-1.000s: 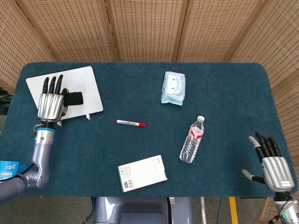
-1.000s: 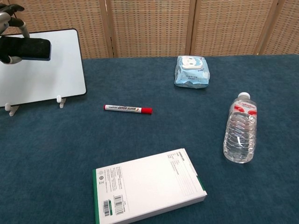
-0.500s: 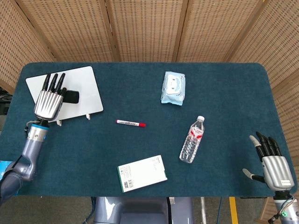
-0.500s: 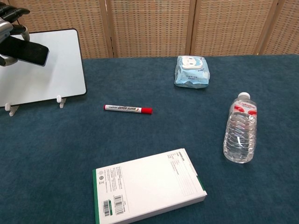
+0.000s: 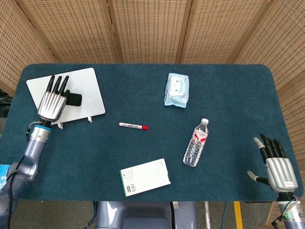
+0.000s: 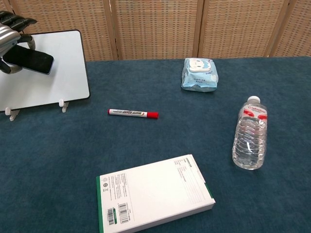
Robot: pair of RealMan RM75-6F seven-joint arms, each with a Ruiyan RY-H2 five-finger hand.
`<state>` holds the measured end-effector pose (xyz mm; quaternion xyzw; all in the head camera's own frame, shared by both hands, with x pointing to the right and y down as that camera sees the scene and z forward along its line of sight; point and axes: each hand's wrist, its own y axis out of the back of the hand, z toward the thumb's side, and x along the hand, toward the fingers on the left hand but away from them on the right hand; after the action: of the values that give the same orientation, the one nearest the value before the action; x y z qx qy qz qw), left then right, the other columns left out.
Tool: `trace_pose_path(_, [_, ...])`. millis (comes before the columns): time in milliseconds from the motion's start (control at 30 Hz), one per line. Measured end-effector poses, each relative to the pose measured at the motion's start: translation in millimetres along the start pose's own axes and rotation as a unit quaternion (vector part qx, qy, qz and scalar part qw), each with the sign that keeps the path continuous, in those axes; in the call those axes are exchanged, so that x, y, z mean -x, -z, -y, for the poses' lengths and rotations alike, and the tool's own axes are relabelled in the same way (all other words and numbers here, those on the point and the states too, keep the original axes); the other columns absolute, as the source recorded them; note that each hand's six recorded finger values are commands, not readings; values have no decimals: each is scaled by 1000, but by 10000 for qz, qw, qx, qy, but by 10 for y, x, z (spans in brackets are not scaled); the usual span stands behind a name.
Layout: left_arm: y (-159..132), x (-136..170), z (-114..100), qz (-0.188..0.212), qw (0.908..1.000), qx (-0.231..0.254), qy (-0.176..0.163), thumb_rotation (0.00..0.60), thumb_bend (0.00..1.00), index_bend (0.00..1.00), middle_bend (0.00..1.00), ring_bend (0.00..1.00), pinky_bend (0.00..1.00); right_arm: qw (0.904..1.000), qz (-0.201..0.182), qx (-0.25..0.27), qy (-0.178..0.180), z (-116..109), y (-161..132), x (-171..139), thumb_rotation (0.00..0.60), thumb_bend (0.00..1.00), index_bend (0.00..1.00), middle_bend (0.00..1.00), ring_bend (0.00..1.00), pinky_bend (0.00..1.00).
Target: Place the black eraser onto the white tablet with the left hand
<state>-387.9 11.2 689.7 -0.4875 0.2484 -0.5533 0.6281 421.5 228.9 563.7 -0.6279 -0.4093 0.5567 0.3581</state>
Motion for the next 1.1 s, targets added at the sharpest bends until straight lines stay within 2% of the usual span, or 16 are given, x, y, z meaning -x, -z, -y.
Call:
trace_pose_path(500, [-69, -251, 34, -24, 9997, 56, 243, 600, 283, 420, 0, 0, 0, 9999, 153, -51, -47, 35, 59, 61, 600, 53, 28, 0, 0, 0])
trace_pose_path(1100, [-149, -298, 120, -31, 9988, 90, 484, 600, 268, 420, 0, 0, 0, 9998, 176, -97, -49, 55, 53, 83, 600, 53, 28, 0, 0, 0])
